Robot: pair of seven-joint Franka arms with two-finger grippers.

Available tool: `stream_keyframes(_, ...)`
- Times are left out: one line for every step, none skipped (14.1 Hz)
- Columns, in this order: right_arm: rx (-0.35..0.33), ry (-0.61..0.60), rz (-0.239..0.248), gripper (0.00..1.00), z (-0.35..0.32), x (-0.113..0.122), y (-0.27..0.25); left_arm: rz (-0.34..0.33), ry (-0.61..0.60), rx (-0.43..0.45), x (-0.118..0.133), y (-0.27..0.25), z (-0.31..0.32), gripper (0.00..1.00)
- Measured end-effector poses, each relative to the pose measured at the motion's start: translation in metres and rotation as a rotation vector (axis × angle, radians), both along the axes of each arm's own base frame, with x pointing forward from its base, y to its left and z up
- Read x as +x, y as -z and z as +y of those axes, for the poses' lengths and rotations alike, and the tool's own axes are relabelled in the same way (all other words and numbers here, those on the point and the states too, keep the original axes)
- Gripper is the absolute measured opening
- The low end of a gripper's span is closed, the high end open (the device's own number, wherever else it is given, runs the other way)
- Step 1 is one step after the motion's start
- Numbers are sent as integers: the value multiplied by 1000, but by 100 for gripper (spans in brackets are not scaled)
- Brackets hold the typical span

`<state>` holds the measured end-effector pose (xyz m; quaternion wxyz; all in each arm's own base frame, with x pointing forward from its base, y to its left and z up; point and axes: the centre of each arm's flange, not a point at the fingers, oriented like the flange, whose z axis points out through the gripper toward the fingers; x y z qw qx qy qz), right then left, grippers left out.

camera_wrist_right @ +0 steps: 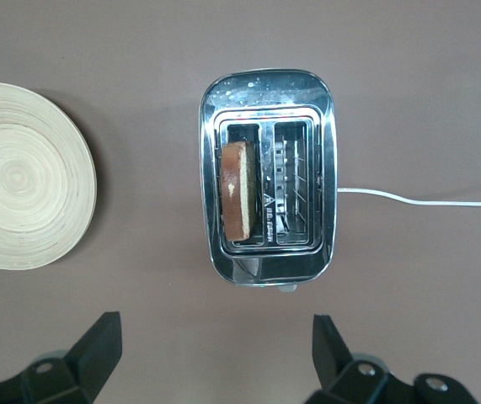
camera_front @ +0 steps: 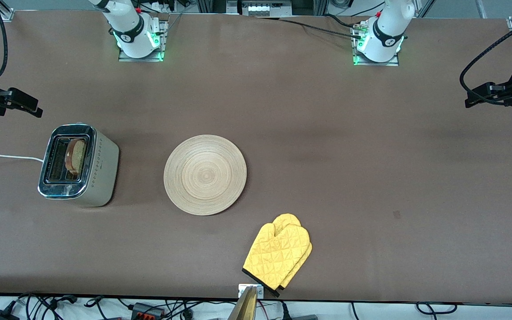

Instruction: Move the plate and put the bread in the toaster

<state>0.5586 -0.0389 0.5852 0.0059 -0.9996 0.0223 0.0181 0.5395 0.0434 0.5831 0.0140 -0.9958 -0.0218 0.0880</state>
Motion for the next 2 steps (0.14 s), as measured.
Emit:
stream_keyframes(0, 0, 0, 100, 0, 0, 0, 0, 0, 0, 0, 0, 0, 100)
stream_keyframes(0, 0, 0, 100, 0, 0, 0, 0, 0, 0, 0, 0, 0, 100)
